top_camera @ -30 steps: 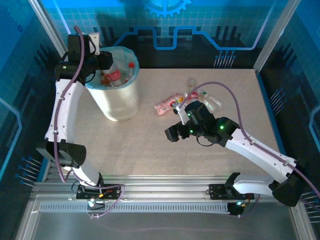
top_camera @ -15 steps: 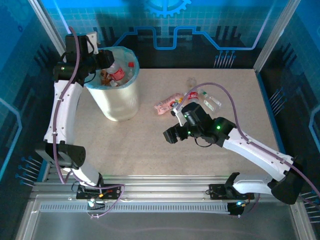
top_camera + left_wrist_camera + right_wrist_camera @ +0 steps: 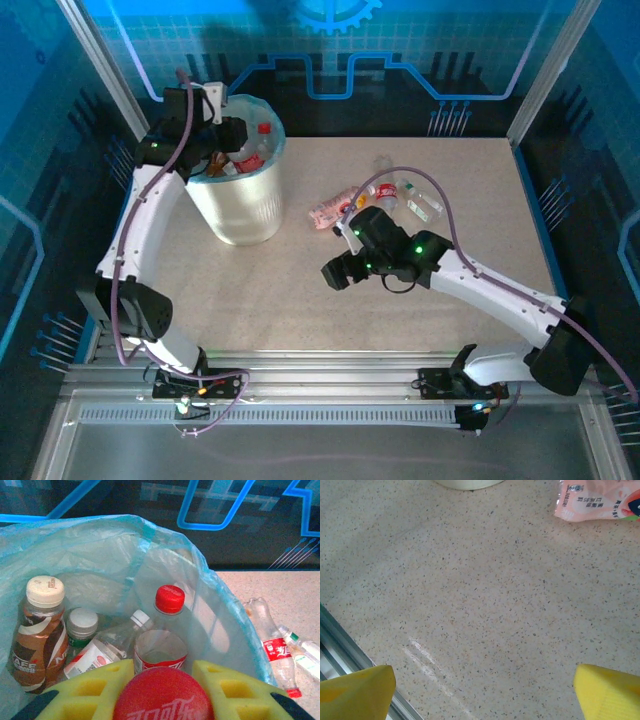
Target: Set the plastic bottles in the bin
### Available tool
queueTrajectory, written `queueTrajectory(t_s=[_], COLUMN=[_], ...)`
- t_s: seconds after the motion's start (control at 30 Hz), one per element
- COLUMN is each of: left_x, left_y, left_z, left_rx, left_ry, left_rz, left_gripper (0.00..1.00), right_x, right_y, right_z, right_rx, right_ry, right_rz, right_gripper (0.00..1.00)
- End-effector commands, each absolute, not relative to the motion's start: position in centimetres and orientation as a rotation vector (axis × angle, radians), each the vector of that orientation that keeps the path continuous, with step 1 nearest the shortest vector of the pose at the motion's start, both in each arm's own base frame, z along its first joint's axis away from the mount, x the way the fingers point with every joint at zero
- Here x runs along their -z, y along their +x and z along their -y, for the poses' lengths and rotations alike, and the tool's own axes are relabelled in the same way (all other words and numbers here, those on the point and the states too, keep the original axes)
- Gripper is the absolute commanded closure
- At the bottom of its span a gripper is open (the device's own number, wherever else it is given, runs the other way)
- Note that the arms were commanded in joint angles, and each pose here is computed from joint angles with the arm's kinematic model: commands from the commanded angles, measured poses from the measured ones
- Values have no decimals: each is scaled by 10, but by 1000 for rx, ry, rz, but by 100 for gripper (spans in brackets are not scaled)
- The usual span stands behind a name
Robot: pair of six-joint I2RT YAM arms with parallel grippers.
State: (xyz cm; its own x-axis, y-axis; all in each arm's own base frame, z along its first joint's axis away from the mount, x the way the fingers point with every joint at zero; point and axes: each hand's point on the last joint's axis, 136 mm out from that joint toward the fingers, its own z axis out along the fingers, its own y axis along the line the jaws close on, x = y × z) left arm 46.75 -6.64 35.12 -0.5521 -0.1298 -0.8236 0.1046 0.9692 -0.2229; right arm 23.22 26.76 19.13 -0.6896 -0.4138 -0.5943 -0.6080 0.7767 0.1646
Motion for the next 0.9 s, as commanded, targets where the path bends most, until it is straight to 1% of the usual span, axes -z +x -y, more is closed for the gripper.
queueTrajectory(t_s=[0.0,0.13,0.3,0.43,0.53,0.63,0.7,0.73,0.83,0.87], left_x=[-312,-294,-258,-234,-227,-232,-243,-254,-297,-315], left_y=[470,473,467,464,464,464,466,466,466,465], left_z=[53,55,71,72,74,79,82,84,91,92], left_rx=[144,147,168,171,184,226,252,274,341,352], left_ry=[14,35,114,127,130,126,119,116,115,109], left_rz=[-2253,-2298,-2365,-2408,-2438,-2441,-2430,-2414,-2336,-2301], left_gripper=[100,100,100,99,96,92,87,82,56,49], right_x=[-199,-199,-197,-196,-194,-194,-195,-196,-201,-203], right_y=[231,232,233,233,233,234,234,234,233,233], right_z=[-273,-274,-275,-276,-277,-278,-278,-279,-279,-278], right_rx=[-455,-429,-420,-418,-416,-413,-414,-416,-418,-416], right_ry=[-798,-811,-819,-823,-825,-822,-823,-823,-823,-818], right_rz=[-2412,-2411,-2414,-2420,-2423,-2428,-2429,-2432,-2425,-2423], right_gripper=[7,7,7,7,7,7,7,7,7,7])
